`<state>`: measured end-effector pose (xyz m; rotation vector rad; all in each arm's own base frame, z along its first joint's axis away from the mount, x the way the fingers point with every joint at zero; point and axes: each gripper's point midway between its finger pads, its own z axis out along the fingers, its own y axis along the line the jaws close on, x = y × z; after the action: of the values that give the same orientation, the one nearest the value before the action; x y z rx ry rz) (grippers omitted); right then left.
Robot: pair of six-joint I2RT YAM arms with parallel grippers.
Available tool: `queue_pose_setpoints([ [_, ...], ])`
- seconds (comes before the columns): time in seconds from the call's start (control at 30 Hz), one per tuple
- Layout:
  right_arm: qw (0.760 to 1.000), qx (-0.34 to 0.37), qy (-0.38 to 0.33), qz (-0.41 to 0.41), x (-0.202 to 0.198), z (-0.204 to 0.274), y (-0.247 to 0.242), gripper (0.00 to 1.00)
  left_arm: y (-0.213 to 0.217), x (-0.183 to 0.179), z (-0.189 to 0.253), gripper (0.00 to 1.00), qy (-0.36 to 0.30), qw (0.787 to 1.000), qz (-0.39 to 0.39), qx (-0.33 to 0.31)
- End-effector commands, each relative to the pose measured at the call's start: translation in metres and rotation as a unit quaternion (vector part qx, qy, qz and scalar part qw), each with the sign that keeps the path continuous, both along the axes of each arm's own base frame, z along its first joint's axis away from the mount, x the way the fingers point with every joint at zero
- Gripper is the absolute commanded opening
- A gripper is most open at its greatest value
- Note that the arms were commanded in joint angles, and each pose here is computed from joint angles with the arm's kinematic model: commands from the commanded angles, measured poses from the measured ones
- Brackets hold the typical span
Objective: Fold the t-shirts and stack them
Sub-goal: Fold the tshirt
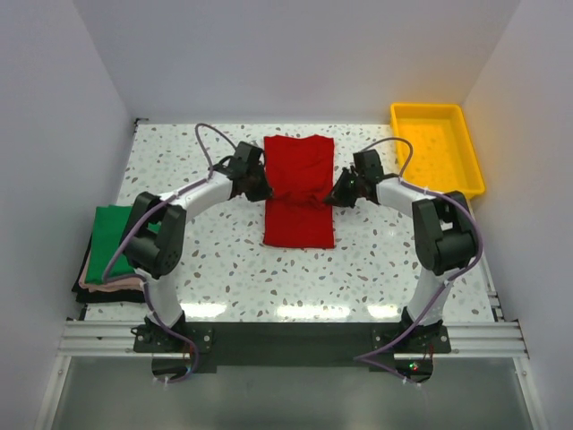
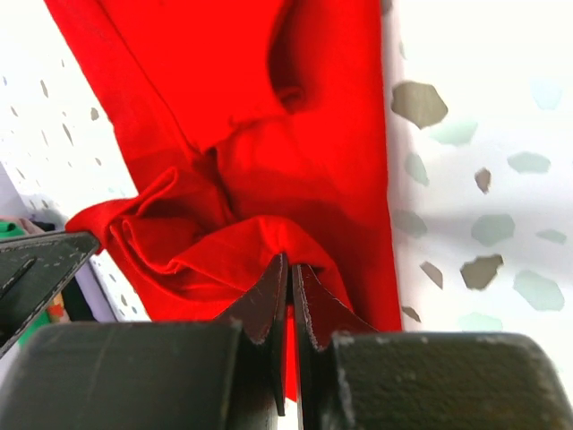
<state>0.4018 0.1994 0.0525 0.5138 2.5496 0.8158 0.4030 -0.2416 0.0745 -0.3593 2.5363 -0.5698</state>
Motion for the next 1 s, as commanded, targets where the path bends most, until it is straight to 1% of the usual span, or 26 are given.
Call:
queue_pose_setpoints([
  [0.0, 0.999, 0.022, -0.032, 0.004, 0.022, 0.020, 0.007, 0.02, 0.002, 0.026, 0.016, 0.00, -0.030, 0.999, 0.016, -0.013],
  [0.17, 0.999, 0.025, -0.028, -0.004, 0.030, 0.019, 0.003, 0.03, 0.000, 0.036, 0.013, 0.00, -0.029, 0.999, 0.005, -0.024],
  [0.27, 0.999, 0.025, -0.029, -0.010, 0.036, 0.021, -0.002, 0.08, -0.001, 0.040, 0.009, 0.00, -0.031, 0.999, -0.003, -0.028],
  [0.3, 0.999, 0.026, -0.031, -0.012, 0.037, 0.022, -0.004, 0.12, 0.002, 0.043, 0.007, 0.02, -0.029, 0.999, -0.001, -0.028],
  [0.33, 0.999, 0.027, -0.031, -0.018, 0.039, 0.023, -0.009, 0.15, 0.002, 0.045, 0.009, 0.08, -0.033, 0.999, -0.002, -0.030],
  [0.37, 0.999, 0.027, -0.031, -0.022, 0.040, 0.023, -0.012, 0.20, -0.001, 0.048, 0.013, 0.15, -0.041, 0.998, -0.017, -0.041],
  [0.4, 0.999, 0.029, -0.036, -0.023, 0.041, 0.026, -0.013, 0.26, 0.002, 0.050, 0.011, 0.23, -0.037, 0.998, -0.019, -0.042],
  [0.43, 0.999, 0.029, -0.038, -0.025, 0.043, 0.028, -0.016, 0.39, 0.001, 0.055, 0.017, 0.27, -0.040, 0.998, -0.022, -0.043],
  [0.5, 0.998, 0.027, -0.042, -0.022, 0.045, 0.033, -0.017, 0.48, 0.008, 0.056, 0.023, 0.39, -0.045, 0.998, -0.019, -0.033],
  [0.53, 0.998, 0.023, -0.050, -0.020, 0.046, 0.038, -0.020, 0.53, 0.012, 0.053, 0.022, 0.48, -0.043, 0.998, -0.015, -0.031],
  [0.6, 0.998, 0.009, -0.057, -0.024, 0.046, 0.044, -0.025, 0.55, 0.020, 0.053, 0.038, 0.53, -0.064, 0.998, -0.005, -0.026],
  [0.63, 0.997, 0.000, -0.073, -0.023, 0.045, 0.054, -0.029, 0.55, 0.024, 0.050, 0.039, 0.56, -0.066, 0.998, -0.001, -0.020],
  [0.7, 0.996, -0.006, -0.085, -0.021, 0.041, 0.061, -0.028, 0.54, 0.034, 0.048, 0.052, 0.56, -0.082, 0.997, 0.010, -0.003],
  [0.73, 0.995, -0.016, -0.098, -0.012, 0.038, 0.068, -0.024, 0.51, 0.036, 0.045, 0.051, 0.54, -0.081, 0.997, 0.012, 0.000],
  [0.8, 0.994, -0.033, -0.103, 0.006, 0.030, 0.069, -0.014, 0.46, 0.027, 0.038, 0.054, 0.48, -0.082, 0.997, -0.002, -0.009],
  [0.83, 0.993, -0.042, -0.108, 0.028, 0.024, 0.069, 0.001, 0.43, 0.023, 0.035, 0.052, 0.41, -0.079, 0.997, -0.007, -0.008],
  [0.87, 0.992, -0.051, -0.106, 0.034, 0.022, 0.064, 0.007, 0.39, 0.011, 0.030, 0.048, 0.37, -0.076, 0.997, -0.021, -0.009],
  [0.9, 0.992, -0.053, -0.108, 0.044, 0.023, 0.063, 0.015, 0.36, 0.006, 0.029, 0.044, 0.33, -0.073, 0.997, -0.027, -0.008],
  [0.93, 0.991, -0.054, -0.108, 0.058, 0.021, 0.060, 0.026, 0.32, 0.000, 0.028, 0.043, 0.26, -0.071, 0.997, -0.033, -0.009],
  [0.97, 0.991, -0.047, -0.102, 0.071, 0.019, 0.057, 0.033, 0.31, -0.006, 0.028, 0.040, 0.22, -0.067, 0.997, -0.039, -0.014],
])
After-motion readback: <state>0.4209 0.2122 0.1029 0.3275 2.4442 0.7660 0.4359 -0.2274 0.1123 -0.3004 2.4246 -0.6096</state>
